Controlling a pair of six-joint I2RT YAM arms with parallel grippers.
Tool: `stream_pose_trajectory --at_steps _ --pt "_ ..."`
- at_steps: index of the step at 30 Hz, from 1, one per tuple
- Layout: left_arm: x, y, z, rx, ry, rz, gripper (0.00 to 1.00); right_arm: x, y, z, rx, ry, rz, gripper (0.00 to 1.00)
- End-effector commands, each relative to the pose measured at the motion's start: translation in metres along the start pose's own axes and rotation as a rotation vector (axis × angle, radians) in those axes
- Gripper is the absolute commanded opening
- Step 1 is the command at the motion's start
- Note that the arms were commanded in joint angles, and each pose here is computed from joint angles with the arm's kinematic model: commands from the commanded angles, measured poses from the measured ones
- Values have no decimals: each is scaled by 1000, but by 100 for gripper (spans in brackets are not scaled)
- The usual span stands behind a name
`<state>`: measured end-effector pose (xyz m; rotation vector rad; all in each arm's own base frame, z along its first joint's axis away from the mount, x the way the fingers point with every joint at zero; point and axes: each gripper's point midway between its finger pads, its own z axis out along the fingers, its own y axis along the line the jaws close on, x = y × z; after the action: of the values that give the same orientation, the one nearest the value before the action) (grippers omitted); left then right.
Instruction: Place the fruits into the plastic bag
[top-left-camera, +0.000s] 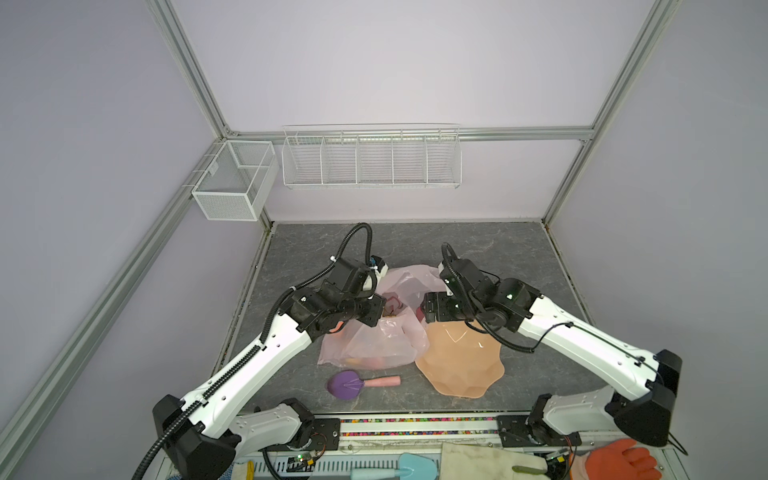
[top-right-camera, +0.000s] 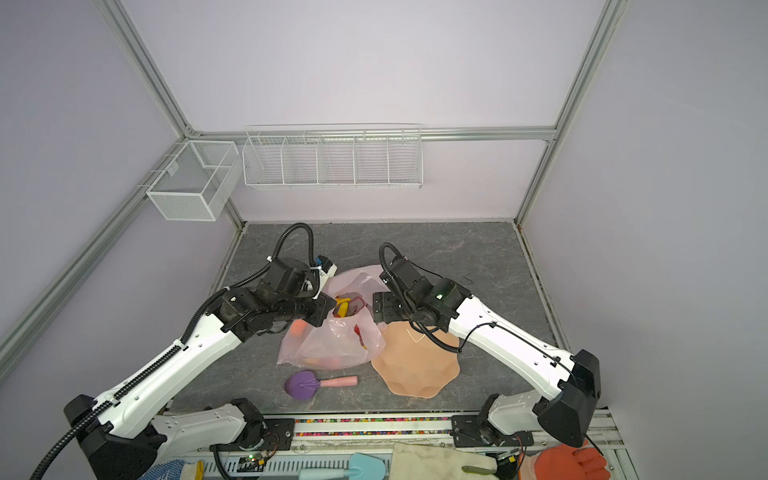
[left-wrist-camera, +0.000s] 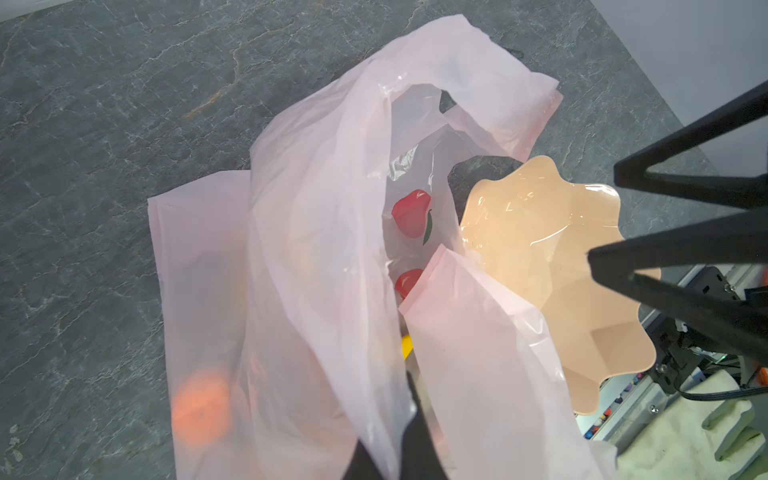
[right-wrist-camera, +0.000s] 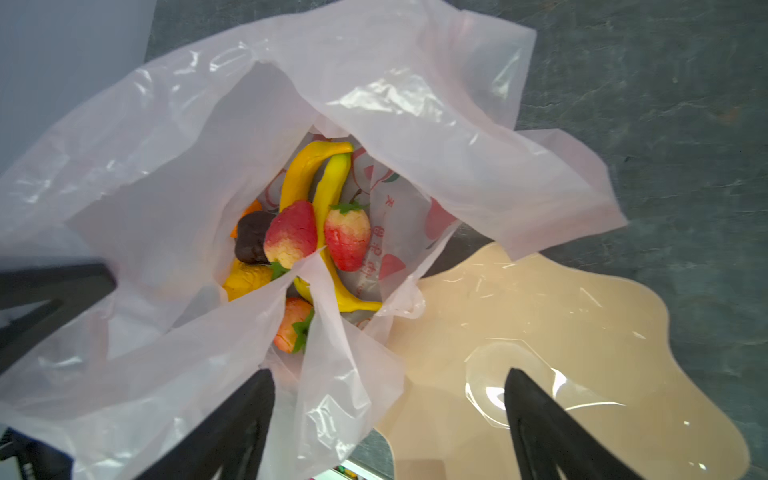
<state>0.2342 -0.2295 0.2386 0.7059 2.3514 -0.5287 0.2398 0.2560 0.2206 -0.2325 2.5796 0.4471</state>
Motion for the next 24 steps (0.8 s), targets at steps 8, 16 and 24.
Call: stream_pose_trajectory --at_steps 8,16,24 --pt "-9 -10 -5 44 -29 -1 0 -7 -34 30 175 45 -338 89" --pt "-11 -12 -7 53 -23 3 0 -40 -41 70 300 51 -480 90" --pt "-12 -10 -9 40 -21 7 0 -58 -47 90 355 72 -558 93"
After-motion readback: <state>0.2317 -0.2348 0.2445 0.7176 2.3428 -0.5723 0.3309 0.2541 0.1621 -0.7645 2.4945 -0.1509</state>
